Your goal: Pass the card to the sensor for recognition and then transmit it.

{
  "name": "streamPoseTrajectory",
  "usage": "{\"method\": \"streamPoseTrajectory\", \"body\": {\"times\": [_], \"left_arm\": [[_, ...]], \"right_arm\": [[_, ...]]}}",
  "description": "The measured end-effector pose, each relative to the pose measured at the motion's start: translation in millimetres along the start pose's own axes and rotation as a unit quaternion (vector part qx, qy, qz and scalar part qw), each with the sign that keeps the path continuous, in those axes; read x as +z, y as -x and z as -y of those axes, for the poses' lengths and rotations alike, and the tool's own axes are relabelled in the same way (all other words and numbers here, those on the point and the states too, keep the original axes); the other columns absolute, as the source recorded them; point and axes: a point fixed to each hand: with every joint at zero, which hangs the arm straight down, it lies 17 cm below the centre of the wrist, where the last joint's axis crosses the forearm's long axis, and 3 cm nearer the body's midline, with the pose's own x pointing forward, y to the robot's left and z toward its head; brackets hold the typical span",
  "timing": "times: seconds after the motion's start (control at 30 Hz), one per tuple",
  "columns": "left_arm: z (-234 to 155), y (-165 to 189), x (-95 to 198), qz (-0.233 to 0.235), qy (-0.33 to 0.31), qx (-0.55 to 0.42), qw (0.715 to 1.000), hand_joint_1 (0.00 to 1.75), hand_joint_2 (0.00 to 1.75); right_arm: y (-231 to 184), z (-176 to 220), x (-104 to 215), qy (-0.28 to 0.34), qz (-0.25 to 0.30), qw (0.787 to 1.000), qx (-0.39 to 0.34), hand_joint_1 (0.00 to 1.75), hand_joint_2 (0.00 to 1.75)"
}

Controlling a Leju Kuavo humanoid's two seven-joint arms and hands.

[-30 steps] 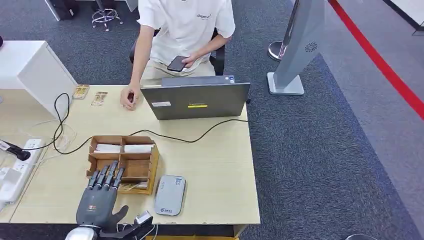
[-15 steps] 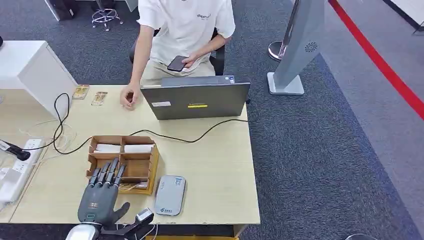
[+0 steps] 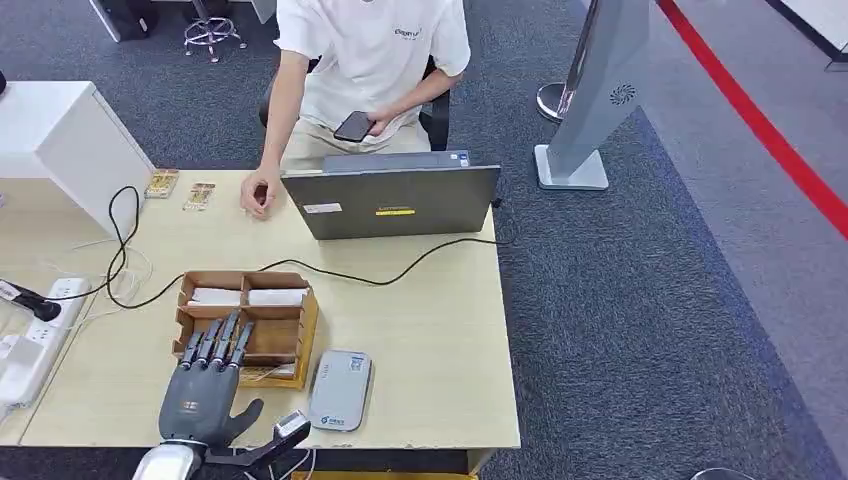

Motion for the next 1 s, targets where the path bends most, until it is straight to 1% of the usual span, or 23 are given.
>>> {"method": "streamPoseTrajectory", "body": {"times": [0.17, 0.2, 0.57, 1.0], "left_arm": [[-0.1, -0.4, 0.0, 0.0, 0.0, 0.0, 1.0, 0.0, 1.75], [0.0, -0.7, 0.0, 0.001, 0.0, 0.0, 1.0, 1.75, 1.75], [2.9, -5.2, 1.0, 0.015, 0.007, 0.002, 1.0, 1.75, 1.75], [5.0, -5.8, 1.2, 0.016, 0.013, 0.01, 1.0, 1.75, 1.75]], "right_arm": [[0.0, -0.7, 0.1, -0.001, 0.0, 1.0, 0.0, 0.0, 1.75], [0.0, -0.8, 0.1, -0.001, 0.0, 1.0, 0.0, 0.0, 1.75], [1.2, -1.5, 0.2, -0.002, -0.002, 1.0, 0.006, 0.0, 1.75], [1.9, -1.6, 0.3, -0.002, -0.003, 1.0, 0.01, 0.0, 1.75]]}}
